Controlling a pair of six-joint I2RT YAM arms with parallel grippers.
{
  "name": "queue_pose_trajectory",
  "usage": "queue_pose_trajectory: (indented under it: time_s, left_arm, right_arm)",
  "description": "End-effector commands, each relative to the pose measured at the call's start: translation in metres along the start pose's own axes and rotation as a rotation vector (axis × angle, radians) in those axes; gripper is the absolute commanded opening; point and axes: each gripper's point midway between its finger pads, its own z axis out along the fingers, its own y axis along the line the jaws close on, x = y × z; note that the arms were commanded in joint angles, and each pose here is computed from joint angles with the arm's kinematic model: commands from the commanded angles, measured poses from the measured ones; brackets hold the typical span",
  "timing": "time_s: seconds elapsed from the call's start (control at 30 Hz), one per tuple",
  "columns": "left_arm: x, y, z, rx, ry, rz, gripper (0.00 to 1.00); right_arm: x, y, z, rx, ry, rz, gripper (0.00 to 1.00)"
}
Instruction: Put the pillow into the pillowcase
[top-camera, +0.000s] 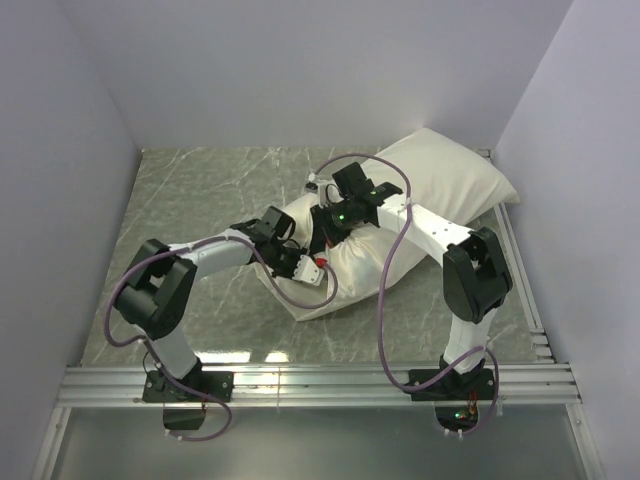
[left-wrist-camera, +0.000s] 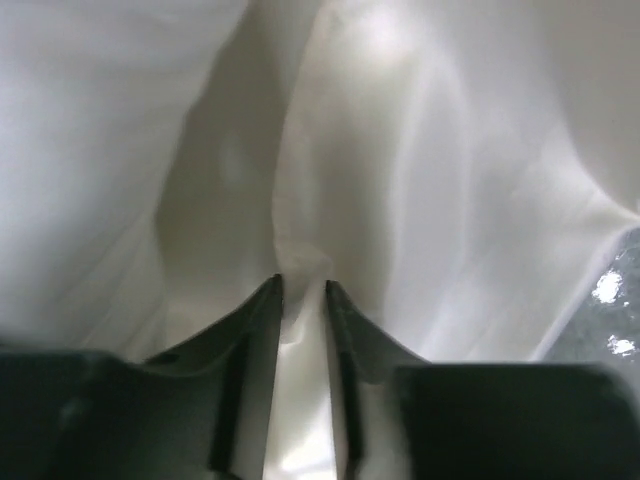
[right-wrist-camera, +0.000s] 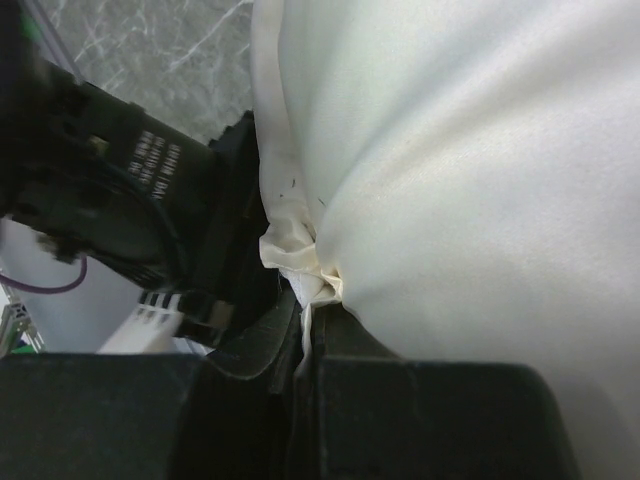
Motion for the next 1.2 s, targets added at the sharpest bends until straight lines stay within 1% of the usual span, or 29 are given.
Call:
queue_pose_trajectory:
  time_s: [0.0, 0.07, 0.1, 0.13, 0.17, 0.23, 0.27, 0.33, 0.37, 0.5, 0.6, 0.67, 0.73, 0.8, 0.87, 0.93, 0.97, 1.0, 1.03, 1.07, 1.1, 1.13, 1.17]
  left_arm:
    - [0.003, 0.004, 0.004, 0.017, 0.028, 0.007, 0.23]
    - [0.009, -0.004, -0.003, 0.043, 0.048, -0.001, 0.16]
    - [0.009, -0.003, -0.007, 0.045, 0.048, 0.000, 0.08]
    - [0.010, -0.008, -0.013, 0.060, 0.049, -0.020, 0.02]
    - [0.002, -0.003, -0.026, 0.033, 0.036, -0.010, 0.01]
    - [-0.004, 0.000, -0.045, 0.004, 0.035, -0.005, 0.00]
    - [-0.014, -0.002, -0.066, -0.025, 0.043, 0.023, 0.00]
    - [-0.020, -0.004, -0.086, -0.059, 0.059, 0.077, 0.00]
    - [-0.028, -0.008, -0.106, -0.089, 0.066, 0.096, 0.00]
    - [-0.045, -0.022, -0.140, -0.098, 0.088, 0.136, 0.00]
    - [-0.058, -0.006, -0.161, -0.191, 0.098, 0.137, 0.00]
    - [-0.060, 0.001, -0.168, -0.224, 0.112, 0.139, 0.00]
    - [-0.063, 0.006, -0.174, -0.245, 0.119, 0.132, 0.00]
    - [-0.066, 0.006, -0.178, -0.249, 0.115, 0.128, 0.00]
    - [-0.065, -0.003, -0.179, -0.228, 0.124, 0.128, 0.00]
    - [-0.057, -0.014, -0.175, -0.206, 0.143, 0.135, 0.00]
    - [-0.058, -0.019, -0.176, -0.206, 0.142, 0.146, 0.00]
    - [-0.056, -0.028, -0.171, -0.190, 0.134, 0.146, 0.00]
    - [-0.056, -0.033, -0.168, -0.182, 0.127, 0.144, 0.00]
    - [-0.064, -0.036, -0.165, -0.186, 0.103, 0.157, 0.00]
    - [-0.063, -0.046, -0.157, -0.159, 0.092, 0.142, 0.00]
    - [-0.064, -0.051, -0.153, -0.147, 0.081, 0.125, 0.00]
    - [-0.067, -0.056, -0.148, -0.137, 0.071, 0.130, 0.00]
  right_arm:
    - [-0.006, 0.010, -0.010, -0.040, -0.028, -0.015, 0.00]
    - [-0.003, 0.005, -0.009, -0.025, -0.023, -0.026, 0.00]
    - [-0.001, 0.004, -0.008, -0.020, -0.017, -0.029, 0.00]
    - [0.001, 0.000, -0.007, -0.009, -0.008, -0.028, 0.00]
    - [0.005, -0.004, -0.006, 0.003, 0.004, -0.033, 0.00]
    - [0.011, -0.012, -0.003, 0.027, 0.024, -0.037, 0.00]
    - [0.014, -0.015, -0.003, 0.039, 0.032, -0.039, 0.00]
    - [0.021, -0.024, 0.000, 0.060, 0.056, -0.054, 0.00]
    - [0.023, -0.027, 0.001, 0.068, 0.070, -0.063, 0.00]
    - [0.026, -0.033, 0.003, 0.085, 0.098, -0.087, 0.00]
    - [0.028, -0.024, 0.004, 0.061, 0.124, -0.133, 0.00]
    - [0.041, -0.009, 0.007, 0.020, 0.176, -0.186, 0.00]
    - [0.048, -0.001, 0.005, -0.013, 0.195, -0.204, 0.00]
    - [0.059, -0.004, 0.001, -0.017, 0.227, -0.192, 0.00]
    - [0.063, -0.014, -0.009, -0.006, 0.234, -0.184, 0.00]
    - [0.063, -0.017, -0.017, -0.009, 0.249, -0.231, 0.00]
    - [0.056, -0.009, -0.027, -0.017, 0.265, -0.240, 0.04]
    - [0.049, 0.003, -0.032, -0.067, 0.256, -0.236, 0.14]
    - [0.038, 0.012, -0.036, -0.090, 0.237, -0.238, 0.31]
    - [0.011, 0.028, -0.048, -0.099, 0.173, -0.255, 0.38]
    - [-0.004, 0.041, -0.054, -0.113, 0.131, -0.270, 0.45]
    - [-0.017, 0.053, -0.059, -0.117, 0.094, -0.257, 0.59]
    - [-0.041, 0.069, -0.071, -0.117, 0.030, -0.302, 0.64]
